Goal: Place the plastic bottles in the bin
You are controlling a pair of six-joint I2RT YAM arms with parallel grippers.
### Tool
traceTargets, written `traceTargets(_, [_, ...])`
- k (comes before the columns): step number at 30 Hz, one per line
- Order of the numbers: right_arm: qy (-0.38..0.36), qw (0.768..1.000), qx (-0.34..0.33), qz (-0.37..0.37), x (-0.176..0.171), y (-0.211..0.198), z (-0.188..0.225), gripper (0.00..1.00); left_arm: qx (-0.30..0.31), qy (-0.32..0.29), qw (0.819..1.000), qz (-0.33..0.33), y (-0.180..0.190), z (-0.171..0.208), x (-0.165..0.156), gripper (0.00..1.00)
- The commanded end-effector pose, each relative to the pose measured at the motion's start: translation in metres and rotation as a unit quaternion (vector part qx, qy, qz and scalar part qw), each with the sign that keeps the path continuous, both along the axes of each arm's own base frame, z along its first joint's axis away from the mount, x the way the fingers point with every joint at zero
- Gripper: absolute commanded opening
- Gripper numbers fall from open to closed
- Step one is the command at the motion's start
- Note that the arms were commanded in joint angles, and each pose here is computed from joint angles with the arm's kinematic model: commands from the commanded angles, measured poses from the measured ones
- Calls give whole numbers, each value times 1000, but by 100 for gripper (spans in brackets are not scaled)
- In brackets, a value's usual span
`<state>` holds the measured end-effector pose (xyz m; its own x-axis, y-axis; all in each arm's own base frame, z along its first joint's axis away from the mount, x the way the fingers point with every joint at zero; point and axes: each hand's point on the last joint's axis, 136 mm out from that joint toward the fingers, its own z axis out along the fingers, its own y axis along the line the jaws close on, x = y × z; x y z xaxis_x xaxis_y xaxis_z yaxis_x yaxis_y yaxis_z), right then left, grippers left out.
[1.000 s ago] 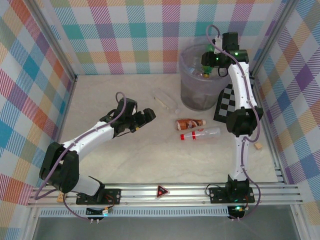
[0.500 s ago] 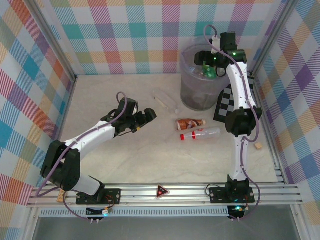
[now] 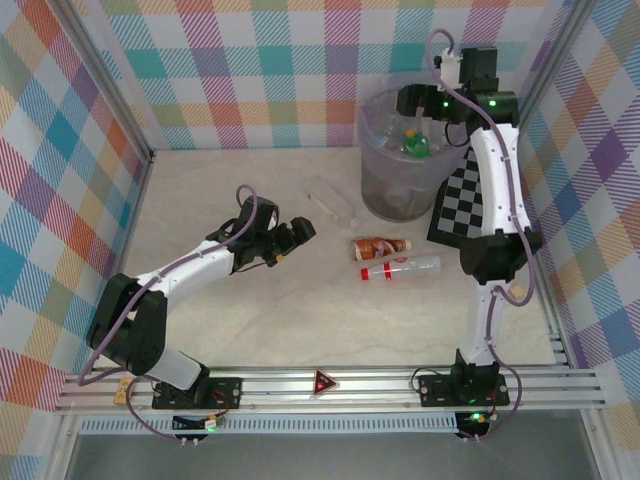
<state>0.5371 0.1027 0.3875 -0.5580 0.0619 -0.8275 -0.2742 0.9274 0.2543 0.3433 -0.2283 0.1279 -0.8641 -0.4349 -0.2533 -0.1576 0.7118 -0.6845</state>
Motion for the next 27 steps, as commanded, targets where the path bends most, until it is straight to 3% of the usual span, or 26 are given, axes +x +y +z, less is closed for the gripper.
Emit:
traceTargets(1, [-26,999,18,8,-27,0,38,100,-6,-3,1000,-8,-5,1,1,94])
traceTargets(14, [22,996,72,-50,-132,-9,54,100,1,-3,1000,-3,-6,-2,6,94])
traceTargets(22, [127,979,114,-110,-202,-20,-14,96,25,-14,1000,2,-1,2,13,94])
traceTargets(27, [206,954,126,-176,-223,-28,-80,95,42,-23,999,7,7,5,15,94])
